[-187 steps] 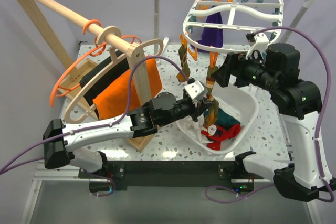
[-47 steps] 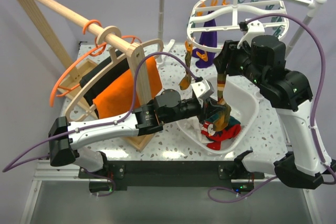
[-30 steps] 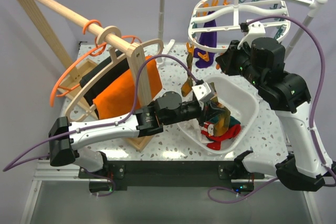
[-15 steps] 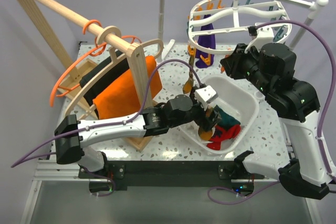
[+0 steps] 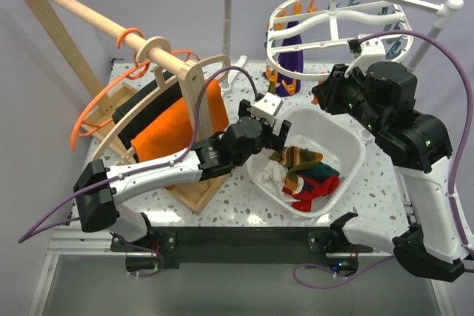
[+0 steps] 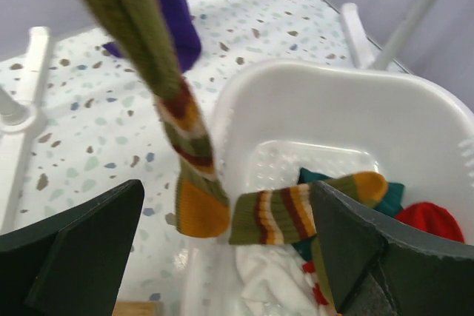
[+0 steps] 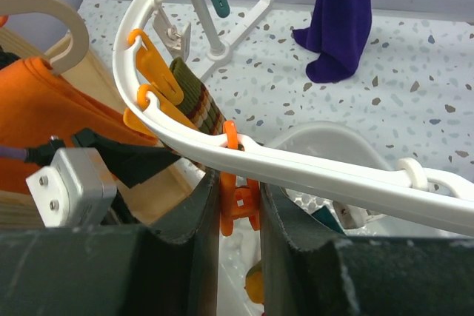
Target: Remove the socks clipped to the hanger
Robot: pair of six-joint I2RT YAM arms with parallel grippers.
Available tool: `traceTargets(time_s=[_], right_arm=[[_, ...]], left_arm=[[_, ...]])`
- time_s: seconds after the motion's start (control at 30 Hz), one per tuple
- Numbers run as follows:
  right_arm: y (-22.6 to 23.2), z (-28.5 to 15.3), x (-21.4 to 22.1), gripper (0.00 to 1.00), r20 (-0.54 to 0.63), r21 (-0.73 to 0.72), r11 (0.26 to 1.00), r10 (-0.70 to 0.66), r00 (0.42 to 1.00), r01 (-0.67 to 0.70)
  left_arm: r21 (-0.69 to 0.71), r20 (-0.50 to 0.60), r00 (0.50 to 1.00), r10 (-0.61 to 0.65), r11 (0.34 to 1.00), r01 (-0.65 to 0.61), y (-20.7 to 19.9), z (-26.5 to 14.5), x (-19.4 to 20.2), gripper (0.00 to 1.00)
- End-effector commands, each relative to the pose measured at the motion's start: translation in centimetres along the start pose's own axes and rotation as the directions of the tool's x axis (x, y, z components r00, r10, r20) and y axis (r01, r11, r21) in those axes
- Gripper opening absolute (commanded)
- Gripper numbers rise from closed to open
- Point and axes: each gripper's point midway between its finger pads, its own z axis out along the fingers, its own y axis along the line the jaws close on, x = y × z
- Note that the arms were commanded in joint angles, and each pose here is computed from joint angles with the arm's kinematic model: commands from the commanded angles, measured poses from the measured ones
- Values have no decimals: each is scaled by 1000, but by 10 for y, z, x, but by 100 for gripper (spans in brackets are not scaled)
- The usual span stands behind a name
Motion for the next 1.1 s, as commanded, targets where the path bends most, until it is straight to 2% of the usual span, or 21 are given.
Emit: traceTargets(time_s=[0.0, 0.1, 0.2, 0.3, 0.33, 0.4, 0.43, 0.5, 0.83, 1.07], right_arm=[[3, -16, -11, 0, 31, -27, 1000, 8, 999, -7], [3, -15, -8, 0, 22, -26, 1000, 13, 1000, -13], [4, -14, -6, 0, 17, -30, 999, 22, 1000, -21], [2, -15, -4, 0, 14, -24, 999, 24, 1000, -24], [2, -16, -6, 0, 17, -22, 999, 25, 1000, -24], [1, -17, -7, 0, 18, -17, 1000, 25, 1000, -24], [0, -17, -7, 0, 17, -15, 1000, 23, 1000, -23], [0, -17, -6, 0, 16, -14, 1000, 24, 1000, -24], [-13, 0, 4, 2, -24, 76, 997, -2, 1000, 4], [-28, 12, 2, 20, -31, 146, 989, -3, 1000, 8]], left_arm=[[-155, 108, 994, -31, 987, 47, 42, 13, -31, 100], [-178, 97, 995, -30, 983, 47, 53, 31, -26, 98], [-154, 113, 993, -29, 987, 46, 52, 45, -24, 87], [-139, 121, 993, -10, 990, 27, 49, 55, -27, 62], [-141, 122, 993, -6, 990, 23, 50, 56, -29, 44], [-141, 125, 992, 4, 990, 14, 50, 55, -32, 29], [-139, 129, 992, 4, 990, 14, 50, 54, -34, 16], [-132, 141, 990, -1, 991, 20, 51, 48, -37, 1], [-32, 189, 979, -72, 996, 79, 49, 0, -54, 0], [70, 239, 962, -135, 990, 122, 35, -43, -77, 0]])
